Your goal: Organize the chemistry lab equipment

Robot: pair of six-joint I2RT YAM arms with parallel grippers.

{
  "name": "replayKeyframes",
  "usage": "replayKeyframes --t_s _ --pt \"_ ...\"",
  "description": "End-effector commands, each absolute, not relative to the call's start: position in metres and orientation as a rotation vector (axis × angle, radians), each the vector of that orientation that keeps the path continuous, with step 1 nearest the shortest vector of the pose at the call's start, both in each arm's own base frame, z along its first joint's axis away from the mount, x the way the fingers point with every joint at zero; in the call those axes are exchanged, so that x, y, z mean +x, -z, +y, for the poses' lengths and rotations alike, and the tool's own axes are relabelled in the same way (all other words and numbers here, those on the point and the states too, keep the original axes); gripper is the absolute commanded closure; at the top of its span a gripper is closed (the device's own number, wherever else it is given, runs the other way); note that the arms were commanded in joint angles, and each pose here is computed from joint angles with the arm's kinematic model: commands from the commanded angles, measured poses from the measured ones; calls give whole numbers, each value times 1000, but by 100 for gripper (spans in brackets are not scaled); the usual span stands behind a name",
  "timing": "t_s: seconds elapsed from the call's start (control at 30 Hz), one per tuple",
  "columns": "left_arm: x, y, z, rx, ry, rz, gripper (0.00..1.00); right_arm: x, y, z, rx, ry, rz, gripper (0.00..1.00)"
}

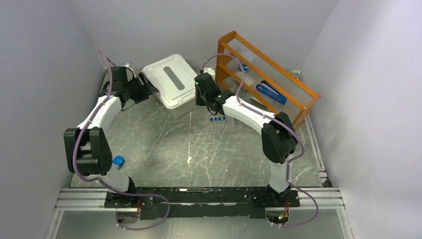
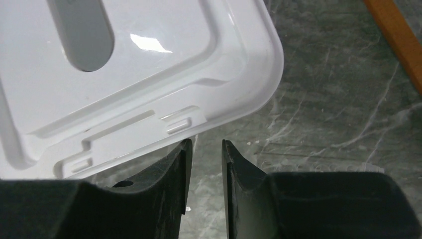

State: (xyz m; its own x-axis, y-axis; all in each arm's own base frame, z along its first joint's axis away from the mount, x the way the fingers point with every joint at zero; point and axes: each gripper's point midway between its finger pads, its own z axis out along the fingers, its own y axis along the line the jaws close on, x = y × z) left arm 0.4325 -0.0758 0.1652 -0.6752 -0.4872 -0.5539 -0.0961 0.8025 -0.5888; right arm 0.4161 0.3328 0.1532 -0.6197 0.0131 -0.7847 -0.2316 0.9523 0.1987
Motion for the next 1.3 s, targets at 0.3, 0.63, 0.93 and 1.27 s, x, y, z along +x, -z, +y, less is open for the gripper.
replayKeyframes --t_s 0.3,0.63,0.93,1.27 --pt "442 -144 -71 -442 628 2269 35 448 -165 332 -184 -329 2131 65" --pt "442 -142 -58 -496 538 2278 43 456 -166 337 -188 -337 2119 65" --pt "464 -222 -58 -330 532 2092 37 430 -214 312 -116 -380 2045 55" --pt "521 -257 -124 -209 600 1968 37 369 -281 293 -123 -610 1947 48"
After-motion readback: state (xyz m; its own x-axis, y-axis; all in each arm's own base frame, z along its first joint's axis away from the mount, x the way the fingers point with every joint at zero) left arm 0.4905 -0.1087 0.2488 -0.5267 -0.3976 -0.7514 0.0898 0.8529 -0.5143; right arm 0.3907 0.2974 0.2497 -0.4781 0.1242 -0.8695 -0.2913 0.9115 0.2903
